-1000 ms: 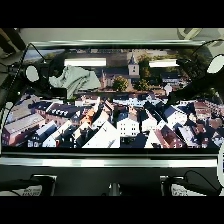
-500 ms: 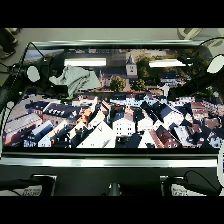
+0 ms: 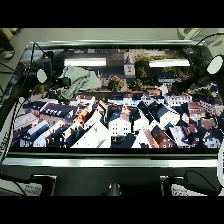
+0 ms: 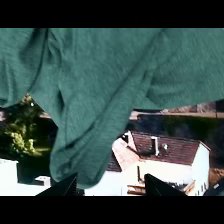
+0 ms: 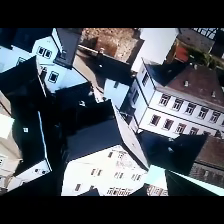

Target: Fold the shirts.

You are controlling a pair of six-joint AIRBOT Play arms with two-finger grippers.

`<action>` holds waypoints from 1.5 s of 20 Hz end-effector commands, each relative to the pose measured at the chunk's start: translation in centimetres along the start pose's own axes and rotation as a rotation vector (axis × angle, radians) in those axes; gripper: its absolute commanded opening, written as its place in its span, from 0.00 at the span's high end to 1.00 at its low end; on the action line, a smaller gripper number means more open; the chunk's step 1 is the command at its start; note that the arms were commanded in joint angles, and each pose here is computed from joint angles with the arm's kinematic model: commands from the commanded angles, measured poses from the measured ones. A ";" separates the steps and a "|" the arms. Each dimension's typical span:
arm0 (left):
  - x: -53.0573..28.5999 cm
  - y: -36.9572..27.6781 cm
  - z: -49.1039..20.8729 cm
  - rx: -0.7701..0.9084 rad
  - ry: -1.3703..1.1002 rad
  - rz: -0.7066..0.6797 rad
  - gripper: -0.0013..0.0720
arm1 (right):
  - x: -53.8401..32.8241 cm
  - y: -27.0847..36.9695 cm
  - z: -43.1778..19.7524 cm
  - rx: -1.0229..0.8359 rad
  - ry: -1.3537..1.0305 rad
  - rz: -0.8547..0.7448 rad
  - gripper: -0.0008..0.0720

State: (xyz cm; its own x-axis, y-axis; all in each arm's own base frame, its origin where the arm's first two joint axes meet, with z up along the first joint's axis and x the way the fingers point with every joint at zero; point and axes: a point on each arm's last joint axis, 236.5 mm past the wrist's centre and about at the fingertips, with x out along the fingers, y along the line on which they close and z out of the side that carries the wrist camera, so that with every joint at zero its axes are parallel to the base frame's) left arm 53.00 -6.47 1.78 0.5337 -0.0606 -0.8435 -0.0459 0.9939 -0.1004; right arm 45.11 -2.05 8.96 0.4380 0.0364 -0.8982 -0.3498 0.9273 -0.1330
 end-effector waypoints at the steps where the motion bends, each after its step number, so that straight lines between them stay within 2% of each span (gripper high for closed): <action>1: 2.4 4.4 1.3 -0.097 -0.009 0.033 0.24 | 0.5 0.0 -0.3 -0.015 0.020 0.002 0.07; 2: 3.0 4.9 1.0 -0.125 0.005 0.026 0.22 | 0.8 0.1 -0.5 -0.013 0.030 0.009 0.07; 3: 3.7 5.1 0.5 -0.136 0.024 0.019 0.08 | 1.2 0.2 -0.7 -0.012 0.039 0.018 0.07; 4: 4.6 4.8 -0.2 -0.145 0.049 0.006 0.04 | 1.6 0.4 -0.9 -0.010 0.051 0.028 0.07; 7: 7.2 2.0 -2.6 -0.171 0.133 -0.083 0.04 | 2.4 1.7 -1.4 0.005 0.082 0.091 0.07; 8: 8.1 1.3 -3.4 -0.183 0.156 -0.097 0.08 | 2.4 2.3 -1.4 0.011 0.081 0.115 0.07; 9: 8.7 0.7 -4.0 -0.194 0.173 -0.112 0.17 | 2.3 2.8 -1.3 0.017 0.078 0.135 0.07; 10: 8.8 0.2 -4.1 -0.209 0.179 -0.129 0.49 | 2.2 3.2 -1.3 0.021 0.079 0.152 0.08; 11: 8.3 -0.6 -3.8 -0.234 0.177 -0.161 0.90 | 2.0 3.3 -1.5 0.016 0.084 0.158 0.08; 12: 7.1 -1.4 -2.5 -0.242 0.149 -0.196 0.95 | 1.7 3.3 -1.6 -0.015 0.083 0.157 0.12; 13: 5.3 -2.7 -0.6 -0.188 0.096 -0.242 0.95 | 1.3 3.1 -1.6 -0.047 0.078 0.145 0.14; 16: -5.9 -9.5 5.0 0.137 -0.152 -0.390 0.95 | -1.2 1.7 -1.3 -0.078 0.043 0.067 0.14; 18: -14.0 -14.8 5.2 0.268 -0.259 -0.471 0.95 | -4.2 0.6 -1.2 -0.095 0.007 -0.010 0.14; 20: -19.5 -20.3 1.5 0.391 -0.242 -0.570 0.95 | -7.9 -0.6 -1.5 -0.100 -0.028 -0.104 0.14; 22: -21.6 -26.2 -3.7 0.495 -0.174 -0.669 0.95 | -12.3 -1.7 -1.8 -0.047 -0.091 -0.202 0.14; 24: -21.2 -32.1 -9.6 0.571 -0.110 -0.753 0.95 | -16.9 -2.3 -2.1 -0.008 -0.179 -0.288 0.14; 27: -18.6 -39.3 -19.4 0.572 0.021 -0.827 0.95 | -22.8 -2.4 -2.2 0.001 -0.321 -0.383 0.14; 28: -17.6 -41.0 -22.7 0.584 0.078 -0.833 0.88 | -24.2 -2.2 -2.4 0.002 -0.353 -0.398 0.14; 30: -16.5 -42.1 -26.1 0.597 0.163 -0.825 0.12 | -25.2 -1.8 -3.1 0.005 -0.361 -0.400 0.14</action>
State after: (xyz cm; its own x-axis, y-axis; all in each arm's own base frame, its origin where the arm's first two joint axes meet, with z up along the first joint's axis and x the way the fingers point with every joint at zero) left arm 29.17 -45.80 10.03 0.1806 -0.7250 -0.6647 0.7428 0.5435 -0.3910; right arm 34.33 -5.43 27.97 0.7506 -0.1707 -0.6384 -0.1462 0.8992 -0.4123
